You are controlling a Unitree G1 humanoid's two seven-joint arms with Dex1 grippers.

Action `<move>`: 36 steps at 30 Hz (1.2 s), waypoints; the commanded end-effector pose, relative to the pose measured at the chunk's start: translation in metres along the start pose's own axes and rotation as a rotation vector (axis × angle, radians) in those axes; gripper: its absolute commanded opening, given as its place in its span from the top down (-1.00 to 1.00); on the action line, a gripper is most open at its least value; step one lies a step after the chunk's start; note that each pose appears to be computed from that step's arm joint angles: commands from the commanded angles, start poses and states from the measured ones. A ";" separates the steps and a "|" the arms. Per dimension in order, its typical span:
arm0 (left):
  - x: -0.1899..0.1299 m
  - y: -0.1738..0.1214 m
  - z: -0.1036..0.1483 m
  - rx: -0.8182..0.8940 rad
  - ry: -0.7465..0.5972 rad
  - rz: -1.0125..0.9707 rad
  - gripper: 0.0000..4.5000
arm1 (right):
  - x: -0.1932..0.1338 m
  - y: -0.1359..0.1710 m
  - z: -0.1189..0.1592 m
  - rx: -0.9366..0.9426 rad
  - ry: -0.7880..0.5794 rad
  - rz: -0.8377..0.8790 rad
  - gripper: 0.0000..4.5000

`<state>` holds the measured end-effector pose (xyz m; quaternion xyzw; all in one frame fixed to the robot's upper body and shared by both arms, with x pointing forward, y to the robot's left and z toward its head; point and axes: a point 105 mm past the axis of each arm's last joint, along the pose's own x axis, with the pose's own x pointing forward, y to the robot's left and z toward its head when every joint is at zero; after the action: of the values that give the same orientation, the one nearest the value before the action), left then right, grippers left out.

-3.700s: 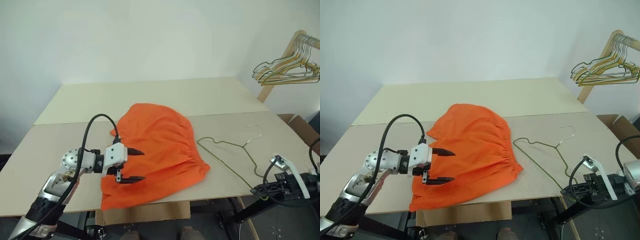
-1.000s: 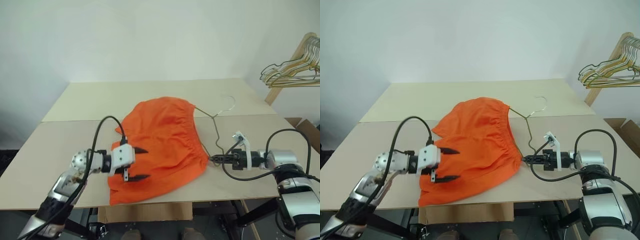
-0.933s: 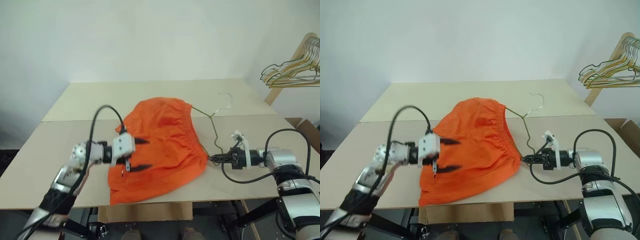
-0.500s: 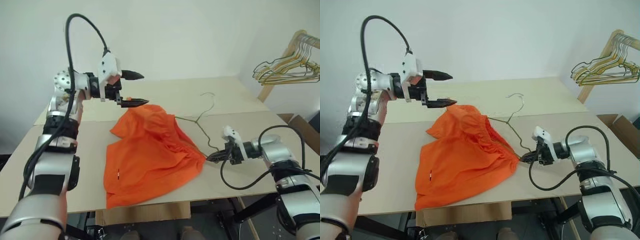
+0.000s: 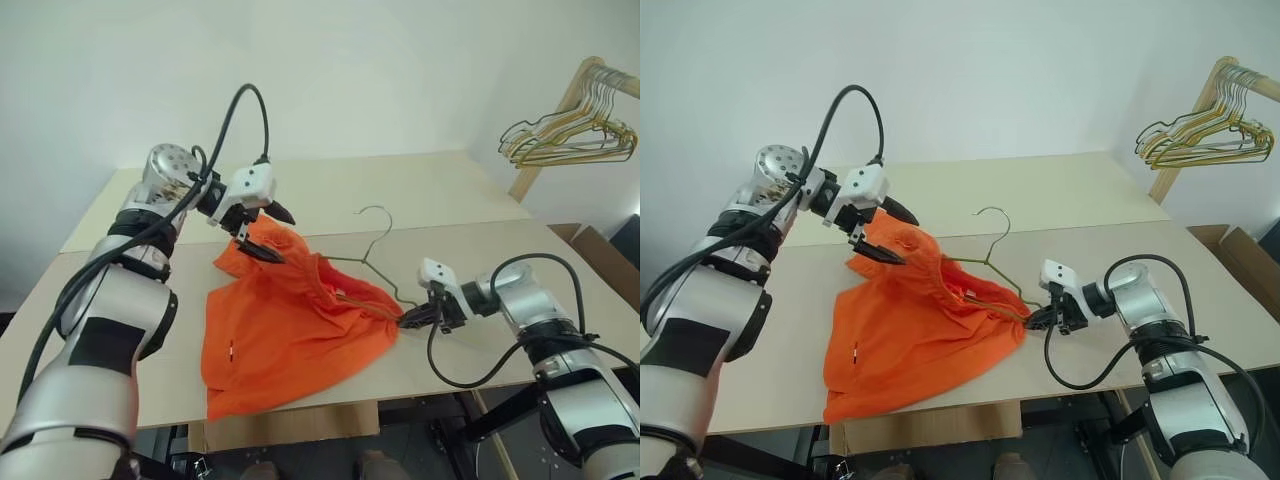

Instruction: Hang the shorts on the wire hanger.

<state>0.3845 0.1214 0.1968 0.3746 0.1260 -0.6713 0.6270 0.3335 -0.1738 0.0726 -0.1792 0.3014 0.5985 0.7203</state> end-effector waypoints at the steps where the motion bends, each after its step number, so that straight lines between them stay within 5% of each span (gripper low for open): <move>1: 0.002 0.002 0.004 0.027 0.011 -0.008 -0.99 | -0.004 -0.002 0.018 -0.085 -0.021 -0.024 1.00; 7: 0.013 0.000 0.000 -0.025 -0.015 -0.024 -0.99 | -0.002 0.000 0.017 -0.098 -0.012 -0.029 1.00; 10: 0.017 -0.001 -0.001 -0.037 -0.017 -0.032 -0.72 | -0.001 0.001 0.017 -0.105 -0.011 -0.034 1.00; 22: 0.027 -0.008 -0.014 -0.064 0.030 -0.064 0.99 | 0.001 0.001 0.024 -0.131 -0.035 -0.055 1.00; 35: 0.028 -0.002 -0.016 -0.029 0.057 -0.002 0.99 | -0.001 -0.005 0.034 -0.194 -0.103 -0.125 1.00; 36: 0.027 0.000 -0.015 -0.028 0.056 0.012 1.00 | -0.002 -0.004 0.034 -0.207 -0.098 -0.123 0.87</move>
<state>0.3884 0.1126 0.1607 0.3680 0.1690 -0.6622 0.6305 0.3395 -0.1642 0.0749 -0.2321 0.2464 0.5764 0.7437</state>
